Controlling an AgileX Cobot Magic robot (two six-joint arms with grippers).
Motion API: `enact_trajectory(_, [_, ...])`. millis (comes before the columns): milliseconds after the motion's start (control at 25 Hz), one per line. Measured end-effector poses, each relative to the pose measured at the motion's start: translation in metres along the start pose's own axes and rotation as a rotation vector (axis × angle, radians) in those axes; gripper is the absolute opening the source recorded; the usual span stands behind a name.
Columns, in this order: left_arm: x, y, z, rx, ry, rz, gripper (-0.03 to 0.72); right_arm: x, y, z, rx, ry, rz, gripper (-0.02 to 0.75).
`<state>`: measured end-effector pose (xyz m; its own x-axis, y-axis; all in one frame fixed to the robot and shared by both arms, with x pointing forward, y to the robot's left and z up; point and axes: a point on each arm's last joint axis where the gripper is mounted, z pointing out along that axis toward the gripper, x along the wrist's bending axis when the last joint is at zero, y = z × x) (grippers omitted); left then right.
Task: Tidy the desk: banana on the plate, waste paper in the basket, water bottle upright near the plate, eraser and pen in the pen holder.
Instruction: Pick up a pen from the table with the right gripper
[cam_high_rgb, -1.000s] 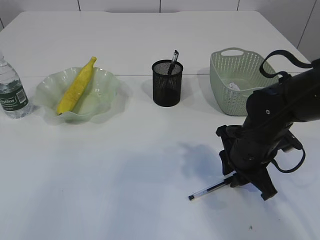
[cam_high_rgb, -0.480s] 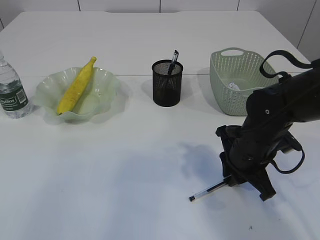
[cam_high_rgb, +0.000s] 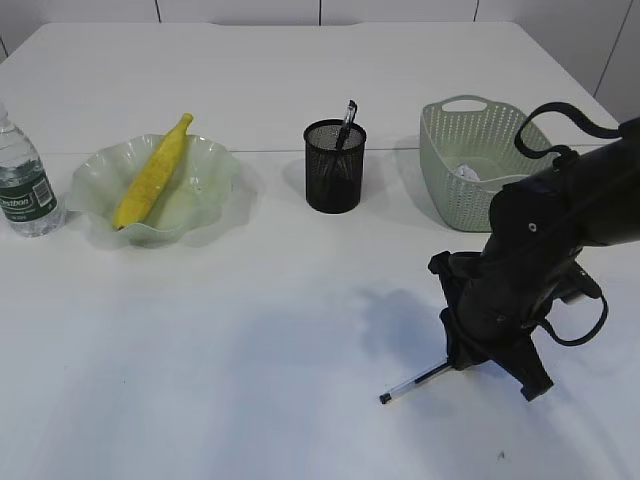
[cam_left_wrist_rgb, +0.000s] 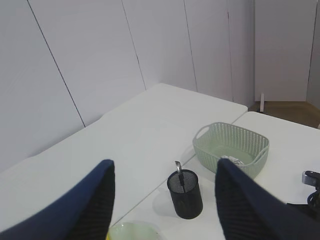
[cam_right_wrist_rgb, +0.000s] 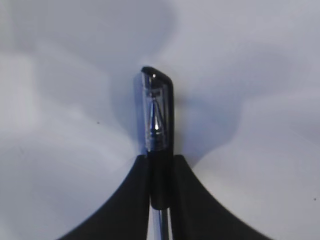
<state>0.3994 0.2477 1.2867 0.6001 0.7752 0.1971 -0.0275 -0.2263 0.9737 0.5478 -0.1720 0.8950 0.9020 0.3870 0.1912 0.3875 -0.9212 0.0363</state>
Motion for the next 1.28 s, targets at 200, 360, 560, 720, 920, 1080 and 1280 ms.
enact_trajectory(200, [0.0, 0.0, 0.0, -0.001, 0.001, 0.0, 0.443, 0.005, 0.005, 0.001, -0.06, 0.053, -0.11, 0.063])
enact_trajectory(360, [0.0, 0.0, 0.0, -0.001, 0.002, 0.0, 0.443, 0.008, 0.006, 0.003, -0.085, 0.084, -0.161, 0.062])
enact_trajectory(560, [0.0, 0.0, 0.0, -0.003, 0.004, 0.0, 0.443, 0.012, 0.006, 0.003, -0.092, 0.127, -0.219, 0.06])
enact_trajectory(720, [0.002, 0.001, 0.0, -0.014, 0.019, 0.0, 0.443, 0.015, 0.006, 0.002, -0.092, 0.151, -0.262, 0.059])
enact_trajectory(920, [0.002, 0.001, 0.0, -0.016, 0.022, 0.0, 0.443, 0.02, 0.004, 0.001, -0.086, 0.215, -0.276, 0.059])
enact_trajectory(1080, [0.002, 0.001, 0.0, -0.016, 0.022, 0.0, 0.443, 0.026, 0.003, 0.0, -0.086, 0.277, -0.312, 0.059])
enact_trajectory(1280, [0.002, 0.001, 0.0, -0.016, 0.022, 0.0, 0.443, 0.036, 0.003, -0.006, -0.116, 0.309, -0.447, 0.059])
